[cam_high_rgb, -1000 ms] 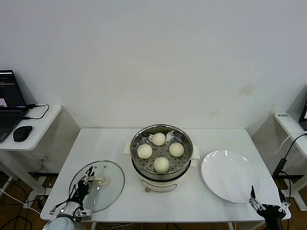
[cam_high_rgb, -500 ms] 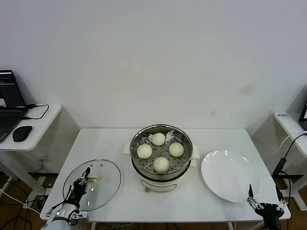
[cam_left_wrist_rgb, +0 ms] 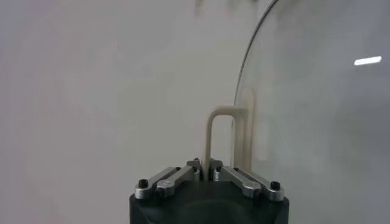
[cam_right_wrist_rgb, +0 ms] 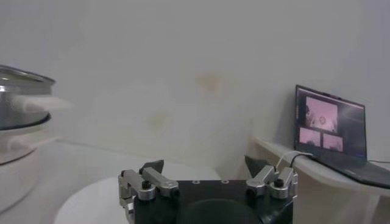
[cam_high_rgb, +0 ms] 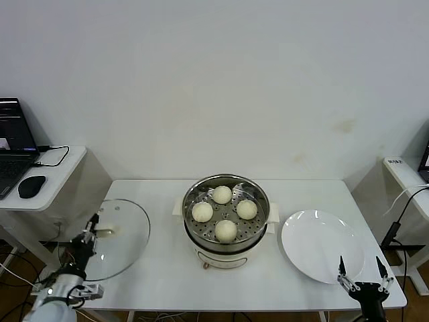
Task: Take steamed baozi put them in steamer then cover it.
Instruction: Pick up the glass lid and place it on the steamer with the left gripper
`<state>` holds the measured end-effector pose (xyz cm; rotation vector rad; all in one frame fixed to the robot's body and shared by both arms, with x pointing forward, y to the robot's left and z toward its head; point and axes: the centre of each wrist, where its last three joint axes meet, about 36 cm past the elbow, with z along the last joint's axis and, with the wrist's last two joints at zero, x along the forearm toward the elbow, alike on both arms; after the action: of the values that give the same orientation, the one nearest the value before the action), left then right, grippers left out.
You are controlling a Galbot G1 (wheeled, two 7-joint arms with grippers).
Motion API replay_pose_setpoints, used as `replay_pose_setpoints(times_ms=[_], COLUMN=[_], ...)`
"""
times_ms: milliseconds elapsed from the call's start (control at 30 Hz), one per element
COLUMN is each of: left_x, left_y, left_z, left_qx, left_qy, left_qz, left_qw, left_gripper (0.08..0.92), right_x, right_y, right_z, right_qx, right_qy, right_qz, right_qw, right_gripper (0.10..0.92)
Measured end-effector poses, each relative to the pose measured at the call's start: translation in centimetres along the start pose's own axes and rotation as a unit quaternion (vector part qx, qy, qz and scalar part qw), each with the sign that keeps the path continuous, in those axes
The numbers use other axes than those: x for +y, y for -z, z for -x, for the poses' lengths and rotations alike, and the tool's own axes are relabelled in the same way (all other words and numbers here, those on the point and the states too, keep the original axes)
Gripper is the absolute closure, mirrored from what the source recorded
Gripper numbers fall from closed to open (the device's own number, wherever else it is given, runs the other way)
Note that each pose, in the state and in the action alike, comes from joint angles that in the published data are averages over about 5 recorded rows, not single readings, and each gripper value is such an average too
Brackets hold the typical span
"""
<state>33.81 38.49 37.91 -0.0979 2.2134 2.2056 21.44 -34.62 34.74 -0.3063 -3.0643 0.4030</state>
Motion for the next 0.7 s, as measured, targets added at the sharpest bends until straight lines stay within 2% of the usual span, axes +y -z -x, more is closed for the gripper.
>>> replay_pose_setpoints(times_ms=[133, 233, 433, 567, 700], left_x=[3.4, 5.5, 7.5, 7.8, 8.0], left_y=[1.0, 2.5, 6.2, 9.0, 11.9], left_z=[0.7, 1.1, 2.2, 3.1, 4.0], left_qx=[0.001, -0.009, -0.047, -0.074, -0.092], left_qy=[0.015, 0.023, 0.026, 0.016, 0.008], left_qz=[-0.016, -0.032, -0.057, -0.065, -0.066], left_qw=[1.000, 0.999, 0.997, 0.995, 0.993], left_gripper=[0.851, 0.851, 0.851, 0.851, 0.851], right_x=[0.4, 0.9, 2.2, 3.0, 3.5], right_y=[0.1, 0.0, -0.4, -0.5, -0.6], right_z=[0.0, 0.0, 0.0, 0.2, 0.3], right_qx=[-0.001, -0.002, -0.001, -0.001, 0.001], right_qy=[0.007, 0.010, 0.017, 0.018, 0.017], right_qz=[-0.002, -0.003, -0.005, -0.009, -0.017], right_qw=[1.000, 1.000, 1.000, 1.000, 1.000], right_gripper=[0.200, 0.200, 0.200, 0.200, 0.200])
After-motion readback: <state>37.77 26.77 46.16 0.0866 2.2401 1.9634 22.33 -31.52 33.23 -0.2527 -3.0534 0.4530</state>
